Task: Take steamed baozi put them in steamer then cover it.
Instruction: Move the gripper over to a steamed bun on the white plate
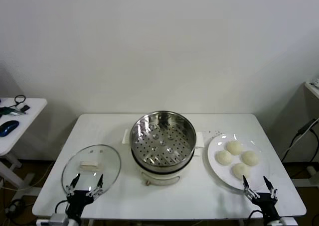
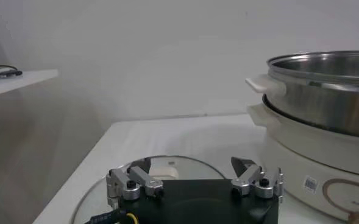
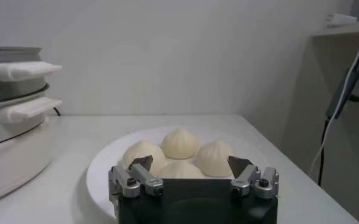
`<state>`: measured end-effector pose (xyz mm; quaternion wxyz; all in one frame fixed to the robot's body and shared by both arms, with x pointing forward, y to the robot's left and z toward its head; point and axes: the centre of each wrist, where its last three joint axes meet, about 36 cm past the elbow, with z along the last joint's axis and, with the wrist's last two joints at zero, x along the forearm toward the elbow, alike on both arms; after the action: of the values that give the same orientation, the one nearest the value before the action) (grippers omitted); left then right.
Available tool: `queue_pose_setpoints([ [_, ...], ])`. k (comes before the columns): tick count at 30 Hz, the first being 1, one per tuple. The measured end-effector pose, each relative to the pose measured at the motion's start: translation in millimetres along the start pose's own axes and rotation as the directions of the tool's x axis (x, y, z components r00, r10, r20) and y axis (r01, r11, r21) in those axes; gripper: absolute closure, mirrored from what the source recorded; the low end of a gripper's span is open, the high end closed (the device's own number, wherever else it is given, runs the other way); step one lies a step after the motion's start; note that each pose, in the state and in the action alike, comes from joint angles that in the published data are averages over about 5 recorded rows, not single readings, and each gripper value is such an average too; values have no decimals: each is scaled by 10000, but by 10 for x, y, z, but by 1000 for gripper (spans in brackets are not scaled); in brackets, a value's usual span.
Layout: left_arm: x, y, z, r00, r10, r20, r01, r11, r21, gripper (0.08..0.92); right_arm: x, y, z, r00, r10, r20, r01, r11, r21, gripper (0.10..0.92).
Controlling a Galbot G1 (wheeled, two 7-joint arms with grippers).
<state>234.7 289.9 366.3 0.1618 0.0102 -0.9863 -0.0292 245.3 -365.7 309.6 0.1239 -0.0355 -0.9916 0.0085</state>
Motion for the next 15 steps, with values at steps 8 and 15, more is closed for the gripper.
queue_pose_setpoints([
  [8, 5, 5, -9, 10000, 20, 8, -20, 10000, -37, 177, -237, -171, -343, 9998, 148, -148, -135, 9961, 874, 200],
  [15, -14, 17, -21, 10000, 54, 71, -53, 9999, -123, 177, -845, -493, -947, 9990, -321, -322, 396, 9630, 2665, 200],
])
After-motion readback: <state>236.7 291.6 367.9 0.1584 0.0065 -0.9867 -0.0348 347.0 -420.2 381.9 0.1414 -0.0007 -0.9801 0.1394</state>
